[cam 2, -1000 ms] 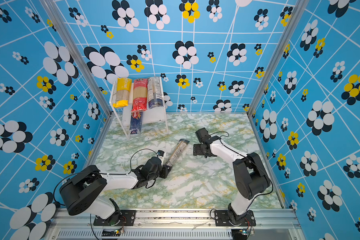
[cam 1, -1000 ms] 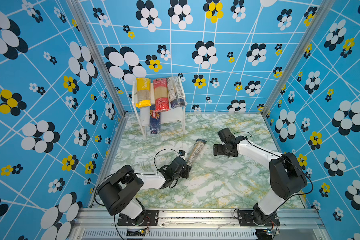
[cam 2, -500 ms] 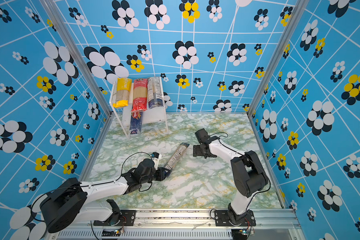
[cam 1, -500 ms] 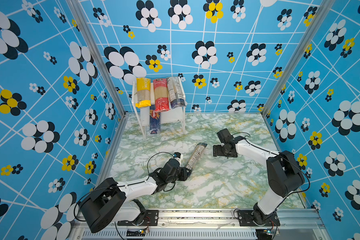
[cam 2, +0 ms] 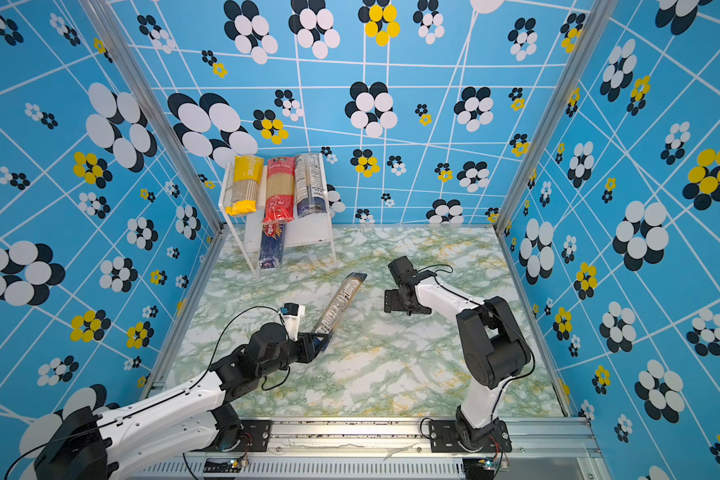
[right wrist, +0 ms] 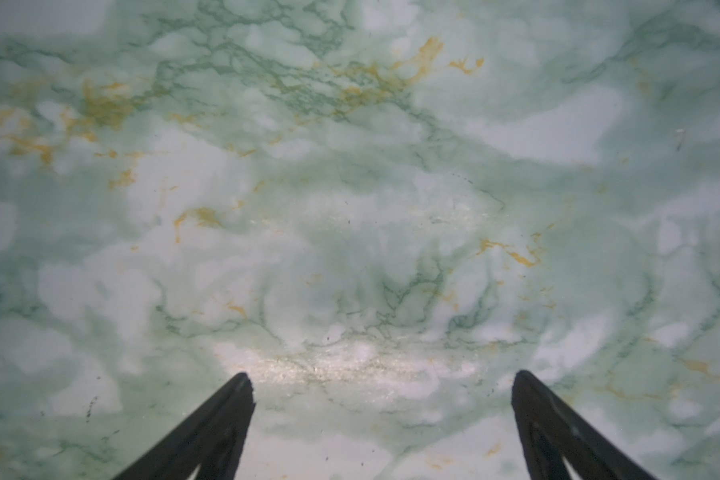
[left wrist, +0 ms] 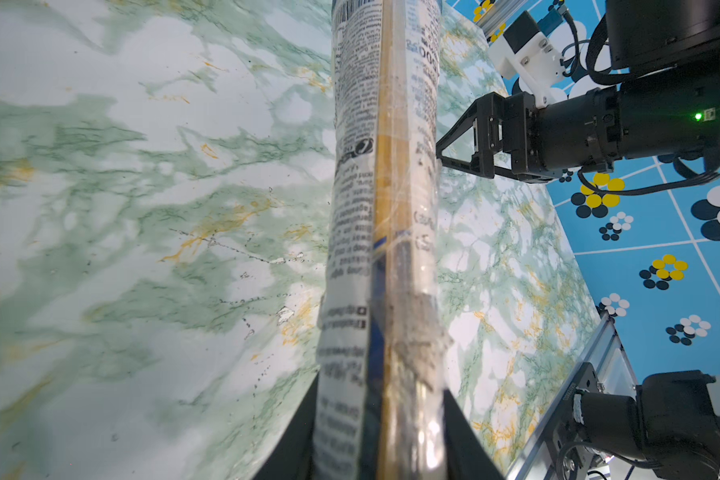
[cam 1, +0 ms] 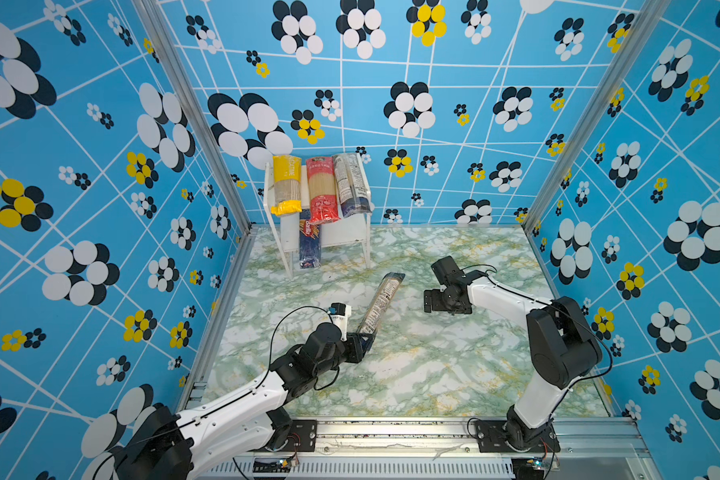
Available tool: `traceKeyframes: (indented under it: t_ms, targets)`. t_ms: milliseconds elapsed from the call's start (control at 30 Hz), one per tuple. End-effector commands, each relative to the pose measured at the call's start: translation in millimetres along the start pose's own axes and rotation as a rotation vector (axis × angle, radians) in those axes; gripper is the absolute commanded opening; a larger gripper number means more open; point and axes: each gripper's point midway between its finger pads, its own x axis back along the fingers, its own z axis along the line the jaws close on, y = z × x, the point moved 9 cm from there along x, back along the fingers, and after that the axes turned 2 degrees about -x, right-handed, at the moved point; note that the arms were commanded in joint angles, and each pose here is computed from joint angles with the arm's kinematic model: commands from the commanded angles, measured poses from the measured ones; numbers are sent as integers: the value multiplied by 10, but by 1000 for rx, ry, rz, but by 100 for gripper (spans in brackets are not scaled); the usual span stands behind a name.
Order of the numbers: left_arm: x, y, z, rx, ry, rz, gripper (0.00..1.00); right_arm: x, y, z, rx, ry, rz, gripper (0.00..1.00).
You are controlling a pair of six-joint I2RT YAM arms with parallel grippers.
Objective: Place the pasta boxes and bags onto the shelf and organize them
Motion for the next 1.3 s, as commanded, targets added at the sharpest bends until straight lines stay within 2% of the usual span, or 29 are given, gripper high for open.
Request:
traceKeyframes:
  t_ms: [0,133,333,567,800,1267]
  targets:
    - [240,418,-302,-4,-82,-181,0,-30,40,5,-6,2,12,99]
    - [427,494,-323,13,-69,-243,0,-36,48,14,-6,4,13,99]
    - [583,548,-324,7,-22,-272,0,-54,57,30,-8,11,21,99]
    - [722,593,-358,44,-40,-307,0,-67,38,23,-9,8,28,99]
    - [918,691,-375,36,-22,-401,0,-83,35,28,-13,10,32,99]
    - [859,964,-413,61,118,-526,0,-83,20,20,-13,11,34,99]
